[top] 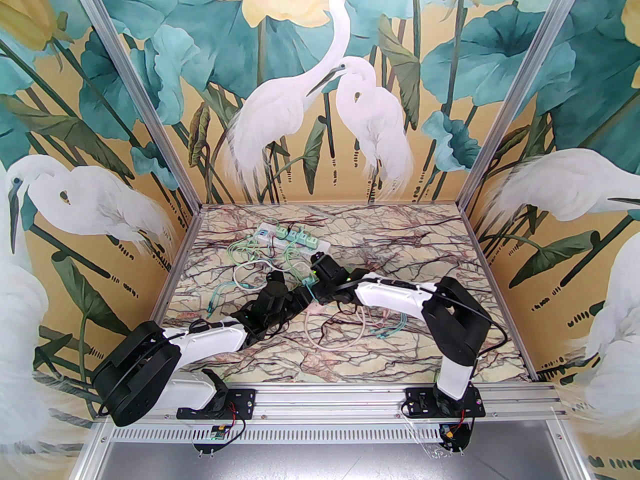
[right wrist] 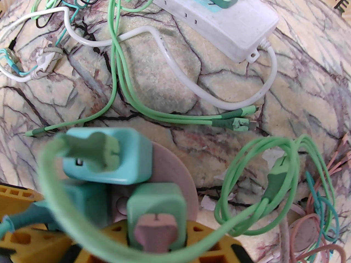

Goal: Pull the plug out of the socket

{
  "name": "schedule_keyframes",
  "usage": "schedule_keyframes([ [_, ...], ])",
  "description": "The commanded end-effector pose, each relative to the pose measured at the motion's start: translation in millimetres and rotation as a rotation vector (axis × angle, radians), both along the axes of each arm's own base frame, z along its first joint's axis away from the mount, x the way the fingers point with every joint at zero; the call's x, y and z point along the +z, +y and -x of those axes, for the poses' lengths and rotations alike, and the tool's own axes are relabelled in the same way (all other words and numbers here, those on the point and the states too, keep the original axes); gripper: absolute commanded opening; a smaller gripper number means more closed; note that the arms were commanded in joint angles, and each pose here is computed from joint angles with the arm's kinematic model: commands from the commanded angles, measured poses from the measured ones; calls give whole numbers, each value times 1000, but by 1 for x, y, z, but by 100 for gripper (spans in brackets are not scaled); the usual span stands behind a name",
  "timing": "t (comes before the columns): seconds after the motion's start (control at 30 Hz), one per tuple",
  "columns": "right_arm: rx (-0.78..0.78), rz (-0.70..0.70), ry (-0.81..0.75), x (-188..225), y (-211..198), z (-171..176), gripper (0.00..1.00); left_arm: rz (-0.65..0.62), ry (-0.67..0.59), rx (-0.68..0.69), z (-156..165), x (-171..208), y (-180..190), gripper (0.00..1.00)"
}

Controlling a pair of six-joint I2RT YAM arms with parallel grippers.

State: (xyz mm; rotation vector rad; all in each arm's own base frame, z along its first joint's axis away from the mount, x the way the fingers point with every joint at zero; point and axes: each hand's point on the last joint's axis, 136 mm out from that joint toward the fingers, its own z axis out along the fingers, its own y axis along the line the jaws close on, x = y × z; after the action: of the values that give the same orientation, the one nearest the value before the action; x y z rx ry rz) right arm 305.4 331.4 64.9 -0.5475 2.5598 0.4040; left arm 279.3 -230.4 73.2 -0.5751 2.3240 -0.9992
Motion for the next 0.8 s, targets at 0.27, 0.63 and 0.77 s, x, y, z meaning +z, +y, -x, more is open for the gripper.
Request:
schedule_keyframes([
  [0.27, 11, -19, 5, 20, 10, 9, 19, -191, 204, 43, 28, -61, 38, 42],
  [0.63, 61, 85, -58, 20, 18, 14, 19, -209, 217, 36, 29, -63, 38, 41],
  [0.77, 36, -8, -26, 32, 12, 8, 19, -215, 225, 31, 30, -66, 38, 41],
])
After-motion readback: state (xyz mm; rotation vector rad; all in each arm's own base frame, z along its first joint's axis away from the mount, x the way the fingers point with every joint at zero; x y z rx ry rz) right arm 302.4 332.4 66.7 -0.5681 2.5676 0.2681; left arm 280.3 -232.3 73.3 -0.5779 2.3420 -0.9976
